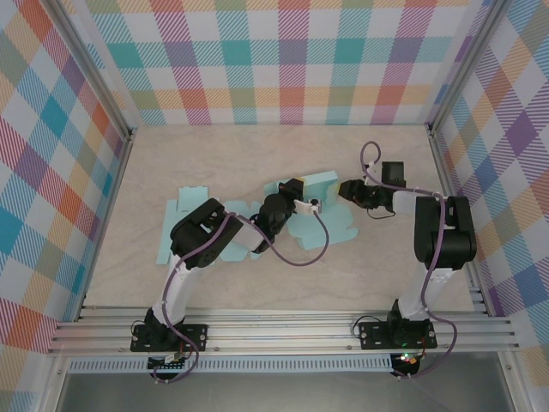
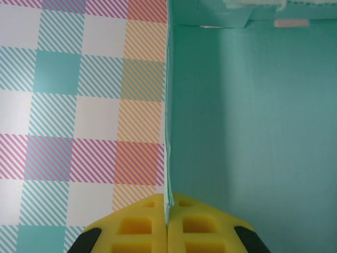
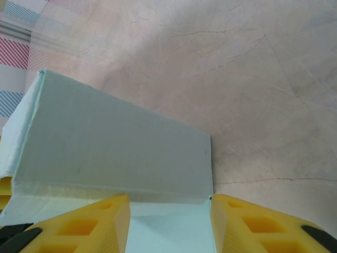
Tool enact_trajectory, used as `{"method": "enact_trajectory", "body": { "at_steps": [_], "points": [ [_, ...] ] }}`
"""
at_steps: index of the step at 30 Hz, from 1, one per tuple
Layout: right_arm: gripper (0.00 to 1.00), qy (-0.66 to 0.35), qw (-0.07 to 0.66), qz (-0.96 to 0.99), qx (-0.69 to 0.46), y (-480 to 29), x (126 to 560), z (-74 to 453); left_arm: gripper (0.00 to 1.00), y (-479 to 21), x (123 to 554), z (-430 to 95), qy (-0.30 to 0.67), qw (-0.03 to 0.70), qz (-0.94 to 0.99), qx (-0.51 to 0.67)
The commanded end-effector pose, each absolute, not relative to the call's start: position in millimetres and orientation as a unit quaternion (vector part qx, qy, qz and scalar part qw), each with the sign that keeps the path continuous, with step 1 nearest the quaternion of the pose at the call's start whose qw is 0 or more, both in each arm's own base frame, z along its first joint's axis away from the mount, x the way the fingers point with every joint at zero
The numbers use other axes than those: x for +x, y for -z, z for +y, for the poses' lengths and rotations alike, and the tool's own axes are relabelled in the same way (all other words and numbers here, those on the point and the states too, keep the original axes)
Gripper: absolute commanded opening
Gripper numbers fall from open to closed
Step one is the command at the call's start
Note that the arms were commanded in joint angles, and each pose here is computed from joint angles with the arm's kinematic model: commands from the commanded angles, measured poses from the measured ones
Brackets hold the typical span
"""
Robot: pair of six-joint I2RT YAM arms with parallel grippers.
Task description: Fold the paper box
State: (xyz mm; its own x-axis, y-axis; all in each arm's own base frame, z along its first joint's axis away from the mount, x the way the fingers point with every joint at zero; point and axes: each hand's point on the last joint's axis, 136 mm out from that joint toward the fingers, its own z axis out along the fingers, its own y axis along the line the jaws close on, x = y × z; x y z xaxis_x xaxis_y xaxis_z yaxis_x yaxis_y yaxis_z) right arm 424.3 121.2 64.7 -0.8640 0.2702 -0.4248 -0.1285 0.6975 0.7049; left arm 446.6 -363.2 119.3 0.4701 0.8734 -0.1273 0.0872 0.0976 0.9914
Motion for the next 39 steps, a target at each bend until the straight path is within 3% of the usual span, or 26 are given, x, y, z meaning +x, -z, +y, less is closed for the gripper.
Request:
{"method": "enact_trajectory", "body": {
  "at_steps": [1,39],
  "points": [
    [0.45,-0.399,0.292,0.869,0.014,-86,425,130,0.00,-100,442,-364,-0.282,0.598,0.421,0.621],
    [0.51,-0.370,0.341,0.861,-0.069,-101,444,157,0.00,-95,443,-374,-0.268,0.584,0.409,0.647]
  ]
}}
